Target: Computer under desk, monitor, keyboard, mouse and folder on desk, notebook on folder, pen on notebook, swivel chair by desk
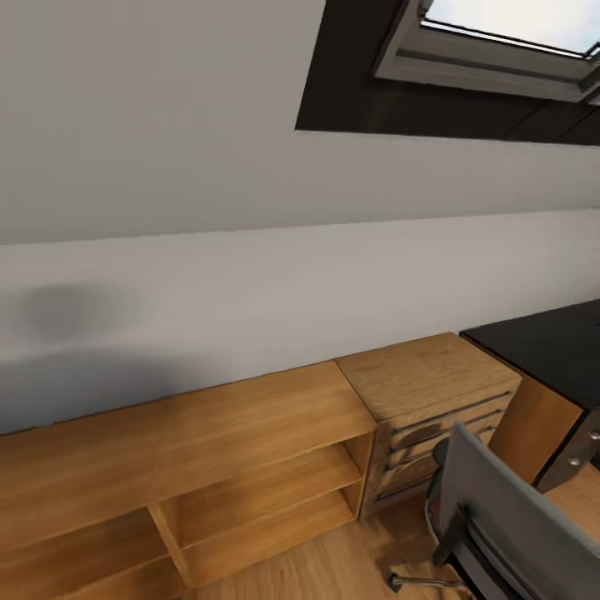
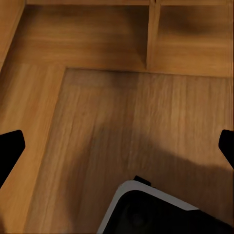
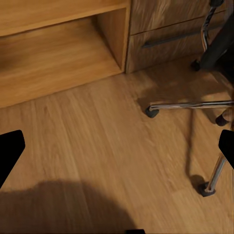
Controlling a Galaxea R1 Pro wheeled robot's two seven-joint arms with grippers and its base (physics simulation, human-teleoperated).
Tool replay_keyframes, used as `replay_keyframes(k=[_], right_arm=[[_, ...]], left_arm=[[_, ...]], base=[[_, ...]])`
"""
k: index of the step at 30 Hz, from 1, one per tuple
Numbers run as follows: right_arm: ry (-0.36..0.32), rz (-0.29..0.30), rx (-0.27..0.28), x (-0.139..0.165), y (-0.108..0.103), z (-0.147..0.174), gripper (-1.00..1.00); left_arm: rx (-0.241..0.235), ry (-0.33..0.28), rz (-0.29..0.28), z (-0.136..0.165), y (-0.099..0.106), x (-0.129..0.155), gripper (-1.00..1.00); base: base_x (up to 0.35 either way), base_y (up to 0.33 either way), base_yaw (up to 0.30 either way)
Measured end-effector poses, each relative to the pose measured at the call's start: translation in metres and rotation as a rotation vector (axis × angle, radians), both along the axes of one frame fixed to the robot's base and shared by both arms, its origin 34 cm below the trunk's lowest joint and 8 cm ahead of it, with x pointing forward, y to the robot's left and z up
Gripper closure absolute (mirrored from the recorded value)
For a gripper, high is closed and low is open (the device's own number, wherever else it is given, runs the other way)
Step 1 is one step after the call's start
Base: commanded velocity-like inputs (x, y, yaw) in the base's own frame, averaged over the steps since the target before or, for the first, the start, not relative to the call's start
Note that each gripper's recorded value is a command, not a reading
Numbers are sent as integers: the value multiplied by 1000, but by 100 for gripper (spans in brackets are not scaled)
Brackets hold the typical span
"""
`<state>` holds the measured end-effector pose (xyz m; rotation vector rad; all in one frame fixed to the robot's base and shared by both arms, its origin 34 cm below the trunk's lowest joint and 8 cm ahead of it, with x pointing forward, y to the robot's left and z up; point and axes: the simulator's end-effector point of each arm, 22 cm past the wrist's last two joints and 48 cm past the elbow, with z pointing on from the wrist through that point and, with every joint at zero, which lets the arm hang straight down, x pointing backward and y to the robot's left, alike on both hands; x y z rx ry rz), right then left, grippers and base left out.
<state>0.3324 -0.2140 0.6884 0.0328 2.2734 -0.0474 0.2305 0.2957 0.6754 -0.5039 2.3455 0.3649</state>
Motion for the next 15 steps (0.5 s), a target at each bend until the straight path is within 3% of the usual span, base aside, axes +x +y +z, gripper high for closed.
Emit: replay_keyframes(k=[15], right_arm=[[1, 0, 0, 0, 0, 0, -100]], left_arm=[[0, 1, 0, 0, 0, 0, -100]], base=[[30, 0, -287]])
